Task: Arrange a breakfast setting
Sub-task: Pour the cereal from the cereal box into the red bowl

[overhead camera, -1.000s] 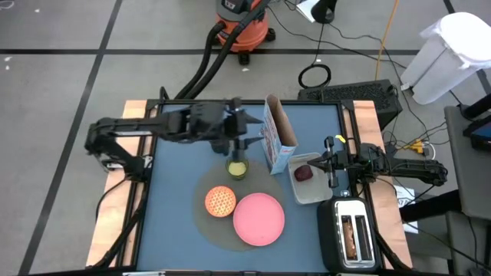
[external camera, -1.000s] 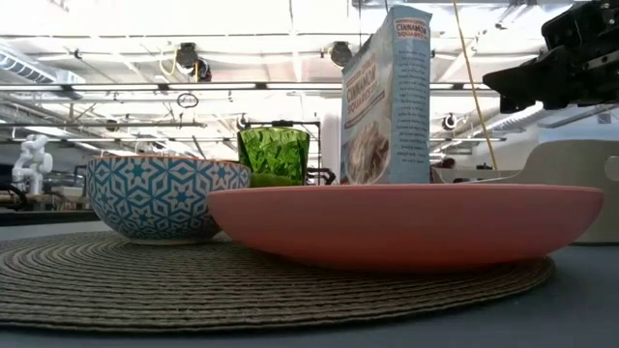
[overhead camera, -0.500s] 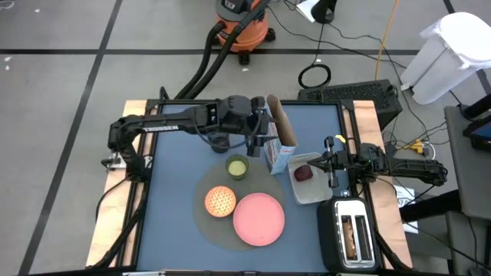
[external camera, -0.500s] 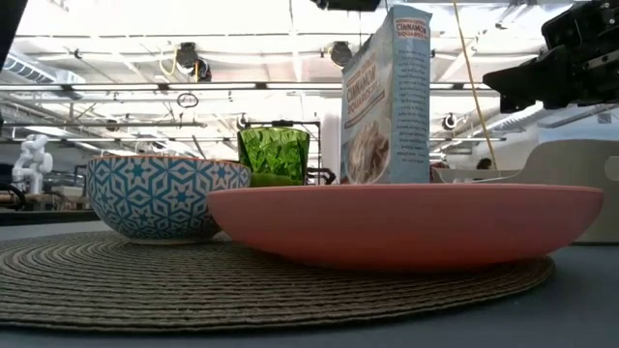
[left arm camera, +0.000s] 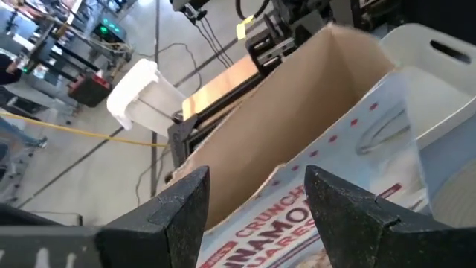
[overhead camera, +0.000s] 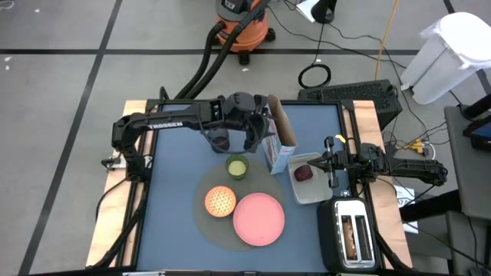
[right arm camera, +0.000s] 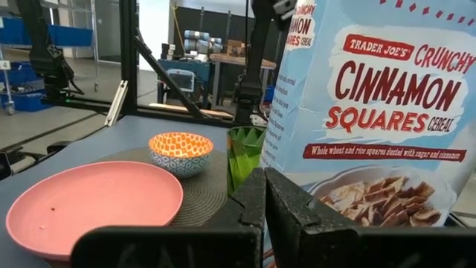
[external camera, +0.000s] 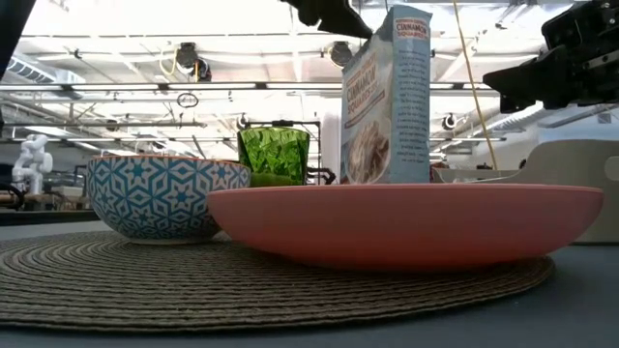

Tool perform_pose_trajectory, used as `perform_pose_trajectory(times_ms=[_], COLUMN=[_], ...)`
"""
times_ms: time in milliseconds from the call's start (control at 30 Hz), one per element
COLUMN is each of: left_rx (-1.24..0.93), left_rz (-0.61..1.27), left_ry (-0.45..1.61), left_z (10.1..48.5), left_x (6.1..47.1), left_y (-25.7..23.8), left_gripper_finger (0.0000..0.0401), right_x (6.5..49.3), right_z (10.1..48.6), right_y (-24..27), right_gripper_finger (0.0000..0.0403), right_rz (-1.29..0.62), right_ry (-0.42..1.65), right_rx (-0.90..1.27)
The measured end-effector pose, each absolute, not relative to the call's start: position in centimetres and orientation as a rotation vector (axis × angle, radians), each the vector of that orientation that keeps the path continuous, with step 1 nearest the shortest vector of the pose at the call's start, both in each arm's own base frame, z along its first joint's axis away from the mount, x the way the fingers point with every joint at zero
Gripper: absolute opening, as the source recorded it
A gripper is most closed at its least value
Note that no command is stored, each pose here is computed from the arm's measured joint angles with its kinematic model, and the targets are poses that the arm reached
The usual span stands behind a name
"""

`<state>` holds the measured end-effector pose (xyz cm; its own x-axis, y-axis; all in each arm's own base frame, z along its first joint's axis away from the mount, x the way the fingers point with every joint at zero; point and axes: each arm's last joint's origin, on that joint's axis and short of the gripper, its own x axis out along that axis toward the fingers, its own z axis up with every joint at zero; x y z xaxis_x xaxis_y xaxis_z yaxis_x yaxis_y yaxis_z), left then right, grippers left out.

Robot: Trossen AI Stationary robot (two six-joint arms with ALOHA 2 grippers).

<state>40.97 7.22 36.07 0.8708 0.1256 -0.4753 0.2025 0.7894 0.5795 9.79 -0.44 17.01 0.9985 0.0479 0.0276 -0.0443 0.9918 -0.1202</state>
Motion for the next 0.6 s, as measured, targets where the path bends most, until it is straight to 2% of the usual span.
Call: perform_pose_trajectory(times_ms=[600], left_rx=[0.662], left_rz=[-0.126], left_ry=[0.716], left_z=[34.9], left_x=[39.5], left_y=[7.1], left_gripper_finger=[0.0227], right_x=[9.8], right_z=[17.0], right_y=[-0.4], right_gripper_finger=[0.0], right_rz=[0.046], right_ry=[-0.03], right_rx=[-0.12])
